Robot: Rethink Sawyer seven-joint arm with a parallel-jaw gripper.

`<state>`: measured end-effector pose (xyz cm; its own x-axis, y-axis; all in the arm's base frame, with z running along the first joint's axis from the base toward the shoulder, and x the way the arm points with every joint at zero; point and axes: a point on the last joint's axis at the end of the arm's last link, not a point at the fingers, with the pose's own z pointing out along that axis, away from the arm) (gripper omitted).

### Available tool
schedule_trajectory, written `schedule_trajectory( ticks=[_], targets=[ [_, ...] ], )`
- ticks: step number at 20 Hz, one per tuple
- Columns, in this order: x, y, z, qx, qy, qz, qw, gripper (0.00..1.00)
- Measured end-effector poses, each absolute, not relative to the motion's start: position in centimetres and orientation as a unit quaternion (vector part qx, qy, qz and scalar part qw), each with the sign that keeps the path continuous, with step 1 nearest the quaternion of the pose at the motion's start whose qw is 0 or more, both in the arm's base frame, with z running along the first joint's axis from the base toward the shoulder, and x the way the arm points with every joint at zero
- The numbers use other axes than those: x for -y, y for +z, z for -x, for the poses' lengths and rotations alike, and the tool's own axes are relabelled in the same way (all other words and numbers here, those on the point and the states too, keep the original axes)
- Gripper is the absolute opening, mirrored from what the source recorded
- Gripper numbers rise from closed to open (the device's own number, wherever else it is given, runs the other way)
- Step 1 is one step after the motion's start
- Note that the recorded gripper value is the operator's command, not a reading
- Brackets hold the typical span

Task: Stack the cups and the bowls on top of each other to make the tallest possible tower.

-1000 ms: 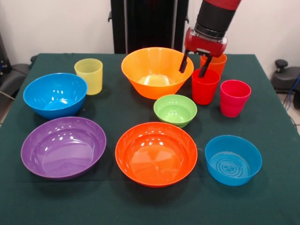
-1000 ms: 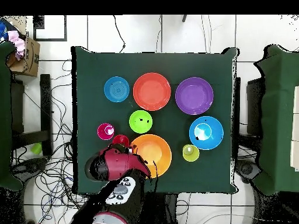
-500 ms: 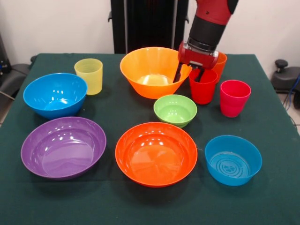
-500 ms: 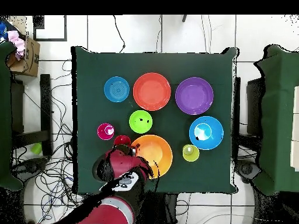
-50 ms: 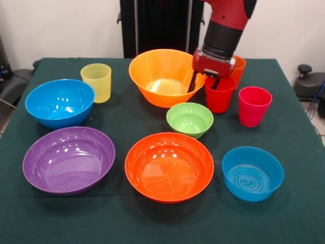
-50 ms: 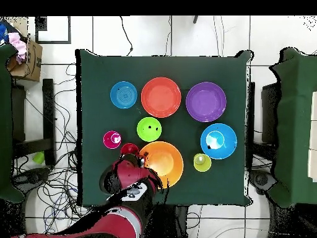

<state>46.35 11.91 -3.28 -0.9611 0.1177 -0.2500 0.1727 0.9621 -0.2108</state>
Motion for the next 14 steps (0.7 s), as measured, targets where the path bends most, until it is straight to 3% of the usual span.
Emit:
schedule_trajectory(
  ticks=[14],
  targets=[
    [-11.84, -2.92, -46.47, -0.982, -0.115, -0.083, 0.122, 0.00]
  ],
)
